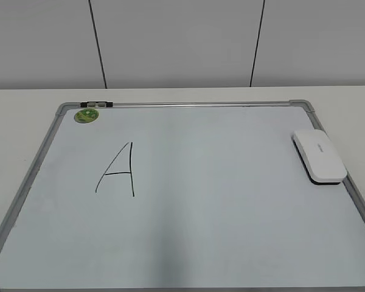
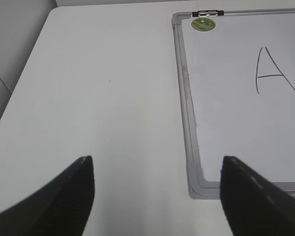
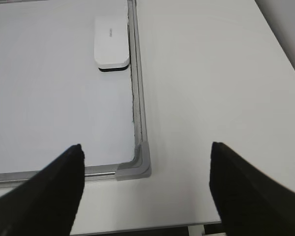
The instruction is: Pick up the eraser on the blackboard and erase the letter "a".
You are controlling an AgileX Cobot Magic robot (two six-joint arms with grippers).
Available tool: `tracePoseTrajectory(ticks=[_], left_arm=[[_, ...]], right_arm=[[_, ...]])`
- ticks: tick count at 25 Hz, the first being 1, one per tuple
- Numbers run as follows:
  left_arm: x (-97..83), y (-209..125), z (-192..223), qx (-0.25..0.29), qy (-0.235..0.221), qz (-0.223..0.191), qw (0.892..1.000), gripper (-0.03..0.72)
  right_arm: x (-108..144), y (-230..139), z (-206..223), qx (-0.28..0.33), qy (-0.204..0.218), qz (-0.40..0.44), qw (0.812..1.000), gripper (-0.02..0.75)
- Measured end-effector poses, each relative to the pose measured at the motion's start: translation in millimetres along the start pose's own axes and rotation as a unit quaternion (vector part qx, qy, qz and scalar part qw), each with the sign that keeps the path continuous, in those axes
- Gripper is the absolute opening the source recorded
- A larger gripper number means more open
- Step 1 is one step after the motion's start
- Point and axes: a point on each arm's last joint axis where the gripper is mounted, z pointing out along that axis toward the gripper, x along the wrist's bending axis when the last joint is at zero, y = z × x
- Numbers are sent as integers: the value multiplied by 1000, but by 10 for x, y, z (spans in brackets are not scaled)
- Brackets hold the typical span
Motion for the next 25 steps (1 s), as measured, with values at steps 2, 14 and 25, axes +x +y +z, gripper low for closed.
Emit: tracePoseTrajectory(ticks=[2,14,25], left_arm=[[0,0,0,0,0,0,1000,588],[0,0,0,0,0,0,1000,588],[0,0,0,0,0,0,1000,587]], right_arm=[[0,-2,-2,-1,0,0,1000,587],[0,-2,-2,-1,-1,1,1000,587],[0,-4,-2,0,-1,5,1000,587]])
